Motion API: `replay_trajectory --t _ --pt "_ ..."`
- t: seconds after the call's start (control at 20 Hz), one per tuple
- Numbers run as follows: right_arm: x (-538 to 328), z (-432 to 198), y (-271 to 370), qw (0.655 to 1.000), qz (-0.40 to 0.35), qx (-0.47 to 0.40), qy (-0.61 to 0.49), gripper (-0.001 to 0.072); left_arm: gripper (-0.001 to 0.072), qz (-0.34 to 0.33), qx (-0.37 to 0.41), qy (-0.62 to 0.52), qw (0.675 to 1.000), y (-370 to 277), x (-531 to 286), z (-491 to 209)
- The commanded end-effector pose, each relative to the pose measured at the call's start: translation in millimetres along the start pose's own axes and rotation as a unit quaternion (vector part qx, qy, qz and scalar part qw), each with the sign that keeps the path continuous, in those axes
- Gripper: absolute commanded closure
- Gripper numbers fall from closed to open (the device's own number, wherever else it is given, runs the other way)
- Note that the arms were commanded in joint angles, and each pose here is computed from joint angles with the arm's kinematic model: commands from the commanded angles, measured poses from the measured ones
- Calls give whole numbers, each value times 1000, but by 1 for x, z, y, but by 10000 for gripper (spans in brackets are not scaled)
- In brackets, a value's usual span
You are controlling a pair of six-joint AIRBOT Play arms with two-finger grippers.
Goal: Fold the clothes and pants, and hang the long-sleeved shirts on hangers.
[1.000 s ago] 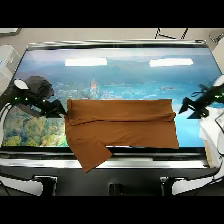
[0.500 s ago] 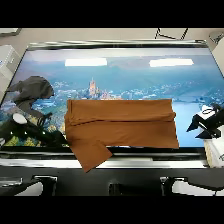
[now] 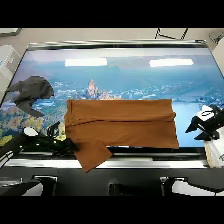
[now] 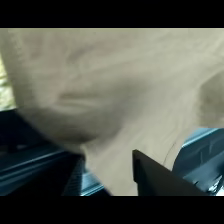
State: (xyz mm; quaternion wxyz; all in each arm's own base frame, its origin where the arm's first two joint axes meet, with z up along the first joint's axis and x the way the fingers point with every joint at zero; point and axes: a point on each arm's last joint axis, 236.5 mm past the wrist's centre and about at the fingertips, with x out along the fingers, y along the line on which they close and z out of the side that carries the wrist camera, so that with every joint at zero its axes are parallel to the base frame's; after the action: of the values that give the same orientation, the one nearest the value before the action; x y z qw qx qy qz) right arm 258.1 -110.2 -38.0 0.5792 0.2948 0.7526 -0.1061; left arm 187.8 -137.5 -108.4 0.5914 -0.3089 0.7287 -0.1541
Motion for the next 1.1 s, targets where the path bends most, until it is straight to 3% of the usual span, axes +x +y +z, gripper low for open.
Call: replay_trajectory --t 0.0,0.05,0.2,0.45,0.7,0.85,0.9,0.95,1.05 --pt "0 2 -1 1000 -2 -2 -6 162 612 6 1 0 1000 -4 9 -3" --pt "2 2 -4 1000 -8 -1 -5 162 684 5 11 3 1000 -4 9 -5" --pt "32 -18 -11 999 -10 -11 37 153 684 22 27 1 999 2 5 -2" --pt "81 -27 7 997 50 -38 44 143 684 33 43 -10 998 1 -3 8" --pt "87 -22 22 995 85 -32 41 187 684 32 52 -22 998 -4 -8 13" --pt "96 -39 22 993 91 -25 73 342 684 32 52 -23 998 -4 -9 14" --pt "95 -46 22 991 92 -34 87 454 685 31 50 -25 998 -3 -9 15" --pt "93 -51 22 990 94 -45 96 655 685 32 49 -32 998 -2 -13 18" --pt "82 -47 26 990 97 -53 86 667 685 34 57 -62 996 -5 -31 35"
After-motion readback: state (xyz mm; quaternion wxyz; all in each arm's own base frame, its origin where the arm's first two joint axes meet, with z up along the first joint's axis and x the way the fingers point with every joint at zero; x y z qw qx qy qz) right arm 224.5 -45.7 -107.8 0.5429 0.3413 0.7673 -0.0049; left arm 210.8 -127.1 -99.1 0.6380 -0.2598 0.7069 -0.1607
